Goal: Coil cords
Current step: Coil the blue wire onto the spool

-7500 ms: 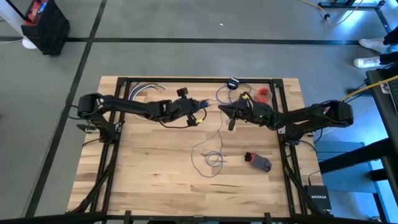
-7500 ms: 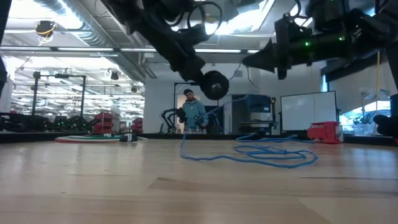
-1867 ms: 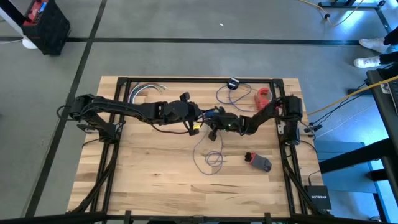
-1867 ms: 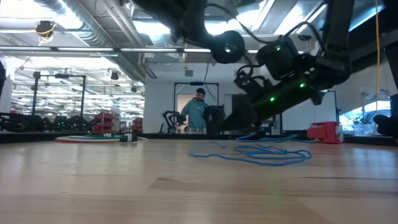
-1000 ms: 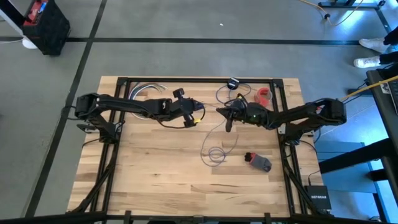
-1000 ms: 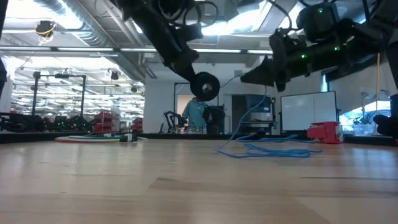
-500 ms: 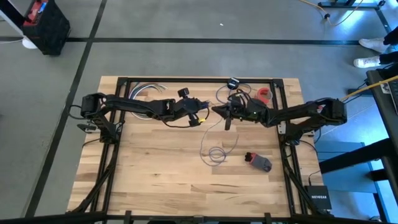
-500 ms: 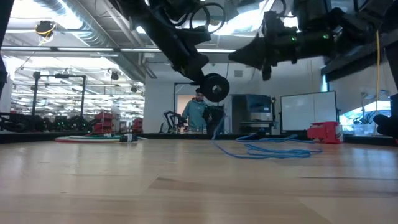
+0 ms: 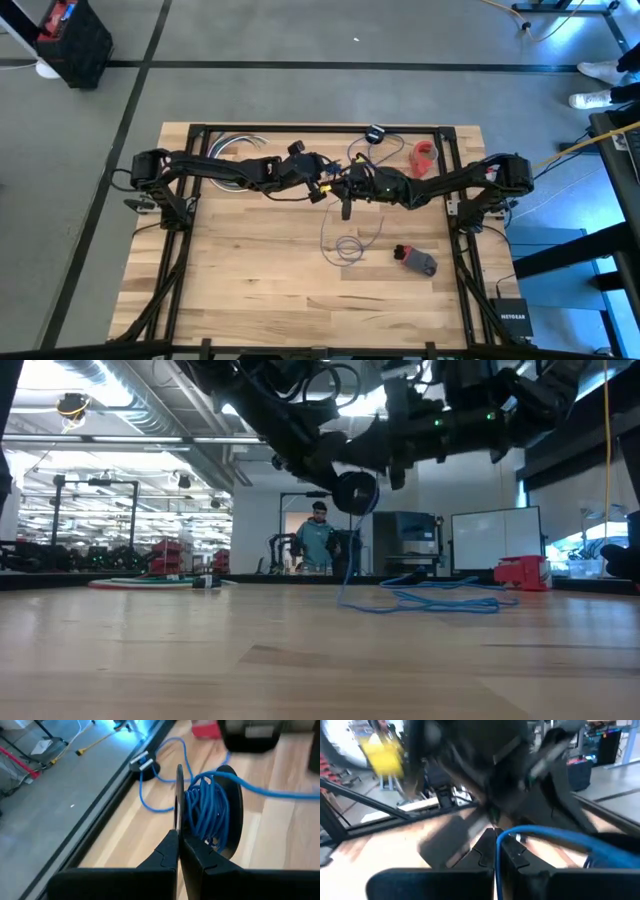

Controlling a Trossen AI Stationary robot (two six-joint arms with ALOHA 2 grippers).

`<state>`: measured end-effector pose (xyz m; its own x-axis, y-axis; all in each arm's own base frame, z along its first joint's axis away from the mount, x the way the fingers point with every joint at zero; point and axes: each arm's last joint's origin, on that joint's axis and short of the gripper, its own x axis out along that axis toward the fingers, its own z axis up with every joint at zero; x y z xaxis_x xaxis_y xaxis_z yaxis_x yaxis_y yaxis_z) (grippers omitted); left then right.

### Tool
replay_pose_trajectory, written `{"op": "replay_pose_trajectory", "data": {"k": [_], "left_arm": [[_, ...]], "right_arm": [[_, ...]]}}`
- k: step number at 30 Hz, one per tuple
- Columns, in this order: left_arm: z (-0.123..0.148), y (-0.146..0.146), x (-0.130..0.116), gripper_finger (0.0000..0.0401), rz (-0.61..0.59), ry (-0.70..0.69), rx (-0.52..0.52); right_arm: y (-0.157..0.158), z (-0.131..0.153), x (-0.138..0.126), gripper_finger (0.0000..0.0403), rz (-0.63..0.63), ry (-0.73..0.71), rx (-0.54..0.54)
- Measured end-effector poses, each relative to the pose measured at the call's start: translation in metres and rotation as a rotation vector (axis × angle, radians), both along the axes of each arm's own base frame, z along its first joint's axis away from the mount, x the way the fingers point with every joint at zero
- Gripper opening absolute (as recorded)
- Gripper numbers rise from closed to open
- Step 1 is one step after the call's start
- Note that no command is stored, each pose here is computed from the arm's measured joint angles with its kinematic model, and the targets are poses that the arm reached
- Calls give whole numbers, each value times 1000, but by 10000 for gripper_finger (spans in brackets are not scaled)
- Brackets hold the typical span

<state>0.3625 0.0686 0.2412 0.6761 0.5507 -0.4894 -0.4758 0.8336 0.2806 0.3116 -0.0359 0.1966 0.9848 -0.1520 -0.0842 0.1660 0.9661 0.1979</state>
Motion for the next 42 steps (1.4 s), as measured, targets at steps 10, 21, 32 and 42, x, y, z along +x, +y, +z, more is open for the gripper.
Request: {"op": "replay_pose_trajectory", "data": {"k": [10,21,32,42], "left_arm": [[9,-3,5,0,-60,-104,-76],[11,-5,5,0,-76,-102,-69],[5,-6,0,0,-108,21,-34],[16,-16,-8,0,-131,41,-32]], "right_arm": [[0,-17,2,2,-7,110,4],[-1,-20,1,3,-15,145,-12],[1,-34,-13,88,19,427,-78],[4,-20,-75,118,-22,898,-162]]}}
